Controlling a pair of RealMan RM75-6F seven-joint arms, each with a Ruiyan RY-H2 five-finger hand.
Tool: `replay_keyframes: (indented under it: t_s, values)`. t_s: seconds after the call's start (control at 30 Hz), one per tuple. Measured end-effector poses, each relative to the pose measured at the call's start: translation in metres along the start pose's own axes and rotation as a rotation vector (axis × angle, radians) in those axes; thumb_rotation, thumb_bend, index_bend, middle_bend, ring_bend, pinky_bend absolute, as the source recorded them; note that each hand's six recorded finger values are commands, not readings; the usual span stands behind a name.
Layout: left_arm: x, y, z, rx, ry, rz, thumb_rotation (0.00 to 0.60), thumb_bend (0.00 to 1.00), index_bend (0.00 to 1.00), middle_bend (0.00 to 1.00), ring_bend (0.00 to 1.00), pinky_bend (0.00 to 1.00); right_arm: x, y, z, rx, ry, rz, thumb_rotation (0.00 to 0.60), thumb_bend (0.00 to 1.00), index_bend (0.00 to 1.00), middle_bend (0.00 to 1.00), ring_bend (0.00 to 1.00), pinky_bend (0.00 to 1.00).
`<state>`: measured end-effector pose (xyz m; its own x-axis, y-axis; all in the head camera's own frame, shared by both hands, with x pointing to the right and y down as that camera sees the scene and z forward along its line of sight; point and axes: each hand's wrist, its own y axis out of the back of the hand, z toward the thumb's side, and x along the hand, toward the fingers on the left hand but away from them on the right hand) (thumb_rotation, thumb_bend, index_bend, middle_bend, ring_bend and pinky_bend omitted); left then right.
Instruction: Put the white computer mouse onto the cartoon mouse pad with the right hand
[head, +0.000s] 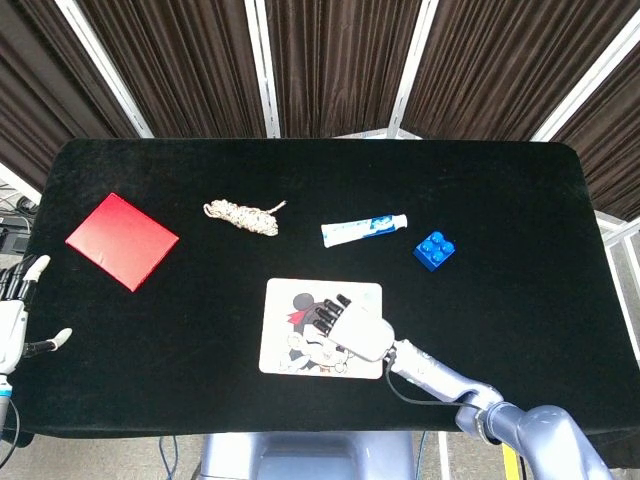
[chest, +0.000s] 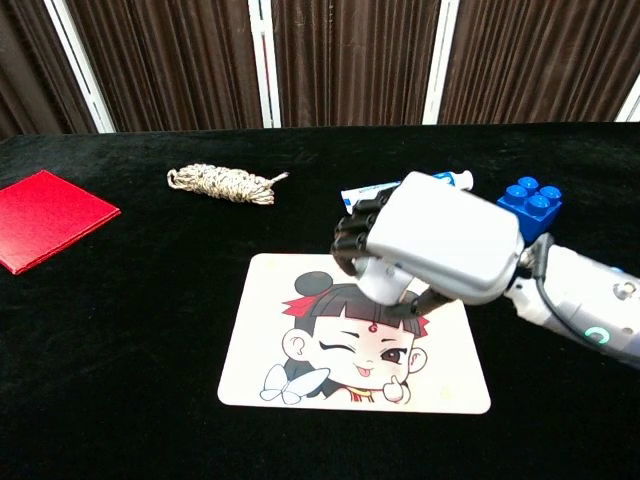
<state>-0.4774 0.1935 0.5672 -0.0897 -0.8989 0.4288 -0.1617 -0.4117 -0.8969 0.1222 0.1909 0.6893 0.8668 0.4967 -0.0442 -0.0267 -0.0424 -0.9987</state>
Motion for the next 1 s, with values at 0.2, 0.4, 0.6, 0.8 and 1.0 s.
replay_keyframes:
  t_s: [0.2, 0.4, 0.6, 0.8, 1.0]
  values:
    - [0.0, 0.001, 0.0, 0.002, 0.002, 0.002, 0.6, 0.17, 0.0, 0.0, 0.0, 0.0, -0.001, -0.009, 0.015, 0.005, 0.059, 0.018, 0.6, 0.07, 0.68, 0.64, 0.47, 0.56]
    - [-0.001, 0.002, 0.001, 0.002, -0.001, 0.005, 0.6, 0.17, 0.0, 0.0, 0.0, 0.0, -0.002, -0.016, 0.022, 0.014, 0.082, 0.035, 0.6, 0.07, 0.68, 0.64, 0.47, 0.54]
    - [-0.001, 0.002, 0.001, 0.0, 0.0, 0.005, 0.6, 0.17, 0.0, 0.0, 0.0, 0.0, -0.002, -0.018, 0.024, 0.035, 0.097, 0.038, 0.6, 0.07, 0.68, 0.64, 0.47, 0.51]
    - [-0.001, 0.002, 0.002, -0.001, -0.005, 0.005, 0.6, 0.17, 0.0, 0.0, 0.0, 0.0, 0.002, -0.023, 0.022, 0.056, 0.093, 0.062, 0.6, 0.06, 0.68, 0.63, 0.46, 0.45]
    - [-0.001, 0.001, 0.003, -0.002, -0.007, 0.004, 0.6, 0.17, 0.0, 0.0, 0.0, 0.0, 0.007, -0.028, 0.019, 0.08, 0.085, 0.094, 0.6, 0.03, 0.67, 0.45, 0.22, 0.13]
